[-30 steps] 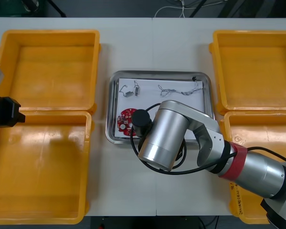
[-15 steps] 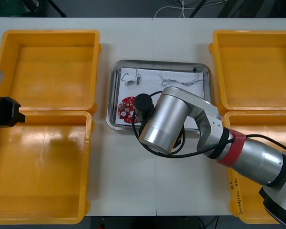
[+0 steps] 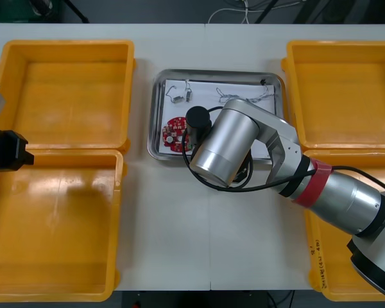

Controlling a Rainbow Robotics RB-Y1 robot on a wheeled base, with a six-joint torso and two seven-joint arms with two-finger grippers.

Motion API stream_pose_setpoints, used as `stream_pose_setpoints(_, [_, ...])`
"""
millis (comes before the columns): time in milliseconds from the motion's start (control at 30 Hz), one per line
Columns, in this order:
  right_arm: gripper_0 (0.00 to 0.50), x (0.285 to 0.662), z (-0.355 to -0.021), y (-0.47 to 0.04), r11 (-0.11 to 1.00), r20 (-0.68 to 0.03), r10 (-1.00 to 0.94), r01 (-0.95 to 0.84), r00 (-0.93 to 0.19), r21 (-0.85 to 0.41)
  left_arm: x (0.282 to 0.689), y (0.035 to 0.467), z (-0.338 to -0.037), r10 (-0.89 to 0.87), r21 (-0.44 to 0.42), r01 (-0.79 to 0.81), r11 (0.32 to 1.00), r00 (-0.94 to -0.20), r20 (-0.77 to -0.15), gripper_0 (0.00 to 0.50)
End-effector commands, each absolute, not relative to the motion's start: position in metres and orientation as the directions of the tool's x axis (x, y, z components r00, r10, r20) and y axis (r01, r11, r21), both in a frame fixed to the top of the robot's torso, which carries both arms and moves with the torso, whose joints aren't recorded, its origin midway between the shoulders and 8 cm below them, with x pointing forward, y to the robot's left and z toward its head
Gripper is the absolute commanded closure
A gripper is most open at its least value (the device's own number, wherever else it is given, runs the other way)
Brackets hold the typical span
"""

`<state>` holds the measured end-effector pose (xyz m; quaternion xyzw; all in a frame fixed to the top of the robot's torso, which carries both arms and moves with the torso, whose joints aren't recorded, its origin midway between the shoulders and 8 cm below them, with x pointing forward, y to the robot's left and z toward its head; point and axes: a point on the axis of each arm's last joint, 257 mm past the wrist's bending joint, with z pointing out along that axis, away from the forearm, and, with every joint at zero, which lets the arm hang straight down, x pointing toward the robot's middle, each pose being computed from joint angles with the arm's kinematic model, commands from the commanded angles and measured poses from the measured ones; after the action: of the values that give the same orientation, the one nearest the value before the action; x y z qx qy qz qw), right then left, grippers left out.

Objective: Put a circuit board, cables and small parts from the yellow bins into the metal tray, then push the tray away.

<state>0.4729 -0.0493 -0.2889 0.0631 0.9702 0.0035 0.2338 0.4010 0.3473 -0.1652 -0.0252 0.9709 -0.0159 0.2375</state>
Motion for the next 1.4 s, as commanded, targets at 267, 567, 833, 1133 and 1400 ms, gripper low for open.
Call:
stream_pose_setpoints(267, [0.0,0.517,-0.251,-0.048,0.994,-0.53,0.109,0.092,-0.841,0.058,0.397,0.348,-0.159,-0.036,-0.035,-0.022,0.999,-0.876,-0.481,0.0])
stream_pose_setpoints(567, [0.0,0.536,-0.242,-0.049,0.994,-0.548,0.109,0.086,-0.83,0.067,0.397,0.348,-0.159,-0.036,-0.035,-0.022,0.999,-0.876,-0.481,0.0])
stream_pose_setpoints(833, [0.0,0.551,-0.231,-0.044,0.996,-0.578,0.089,0.055,-0.811,0.076,0.397,0.348,-0.159,-0.036,-0.035,-0.022,0.999,-0.876,-0.481,0.0])
stream_pose_setpoints(1133, [0.0,0.56,-0.22,-0.041,0.998,-0.606,0.049,0.015,-0.794,0.061,0.397,0.348,-0.159,-0.036,-0.035,-0.022,0.999,-0.876,-0.481,0.0])
stream_pose_setpoints(1400, [0.0,0.575,-0.211,-0.039,0.998,-0.632,0.024,-0.017,-0.774,0.058,0.397,0.348,-0.159,-0.036,-0.035,-0.022,0.999,-0.876,-0.481,0.0])
